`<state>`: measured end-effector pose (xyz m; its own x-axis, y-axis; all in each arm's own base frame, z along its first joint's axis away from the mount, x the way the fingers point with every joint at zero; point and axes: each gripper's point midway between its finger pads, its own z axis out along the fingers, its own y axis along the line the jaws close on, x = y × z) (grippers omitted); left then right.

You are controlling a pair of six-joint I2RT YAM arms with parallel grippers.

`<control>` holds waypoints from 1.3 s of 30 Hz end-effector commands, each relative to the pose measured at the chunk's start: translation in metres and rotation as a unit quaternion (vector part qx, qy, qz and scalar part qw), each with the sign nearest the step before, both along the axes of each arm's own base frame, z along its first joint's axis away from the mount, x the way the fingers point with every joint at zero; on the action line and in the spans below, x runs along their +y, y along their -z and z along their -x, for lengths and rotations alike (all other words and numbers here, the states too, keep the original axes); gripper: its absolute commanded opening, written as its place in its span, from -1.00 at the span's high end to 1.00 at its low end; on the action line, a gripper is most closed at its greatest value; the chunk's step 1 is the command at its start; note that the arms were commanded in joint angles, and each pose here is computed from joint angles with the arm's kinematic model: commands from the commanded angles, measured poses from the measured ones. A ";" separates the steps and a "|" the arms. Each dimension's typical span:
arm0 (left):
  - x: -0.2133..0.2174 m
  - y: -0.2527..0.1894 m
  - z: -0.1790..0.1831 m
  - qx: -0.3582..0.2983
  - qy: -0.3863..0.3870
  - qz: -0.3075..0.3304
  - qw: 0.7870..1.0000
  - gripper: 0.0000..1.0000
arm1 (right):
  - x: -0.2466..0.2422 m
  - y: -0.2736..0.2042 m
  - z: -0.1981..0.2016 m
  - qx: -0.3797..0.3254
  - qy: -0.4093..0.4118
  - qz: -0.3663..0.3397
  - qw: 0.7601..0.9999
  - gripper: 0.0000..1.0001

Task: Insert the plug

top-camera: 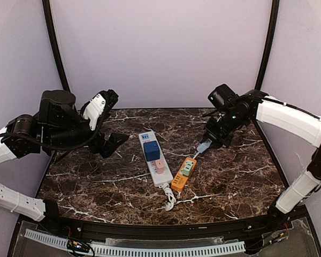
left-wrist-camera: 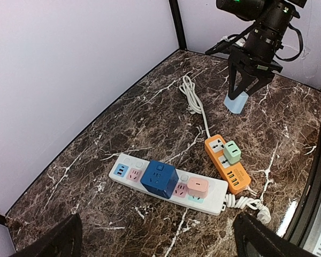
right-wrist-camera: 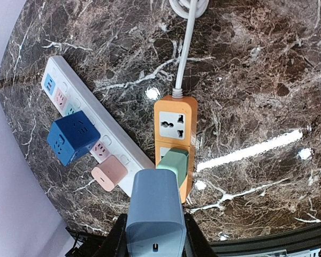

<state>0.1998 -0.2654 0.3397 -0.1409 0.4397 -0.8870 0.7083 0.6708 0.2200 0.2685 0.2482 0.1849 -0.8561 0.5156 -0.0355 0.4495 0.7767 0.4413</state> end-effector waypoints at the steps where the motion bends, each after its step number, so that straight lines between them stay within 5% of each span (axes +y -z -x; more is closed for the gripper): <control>1: -0.001 -0.002 -0.008 -0.009 -0.016 -0.005 1.000 -0.97 | 0.001 -0.001 -0.012 -0.005 -0.005 0.018 1.000 1.00; 10: -0.017 -0.009 -0.027 -0.018 -0.027 -0.010 0.999 -0.97 | 0.002 0.011 -0.027 0.020 -0.003 0.071 0.997 1.00; 24: -0.041 0.007 -0.071 0.071 -0.079 0.011 0.994 -0.97 | 0.004 0.033 -0.041 0.024 -0.019 0.109 0.994 1.00; 31: -0.001 0.020 -0.122 0.130 -0.194 0.053 0.971 -0.98 | 0.007 0.045 -0.048 0.037 -0.025 0.119 0.992 1.00; 39: 0.023 0.039 -0.137 0.170 -0.238 0.070 0.954 -0.97 | 0.003 0.062 -0.045 0.076 -0.017 0.151 0.985 1.00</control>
<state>0.3439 -0.2453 0.3092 -0.5309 0.1694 -0.8303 0.3446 0.9383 -0.0289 0.3124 0.2576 0.1227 -0.8876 0.4576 -0.0518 0.4457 0.8819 0.1534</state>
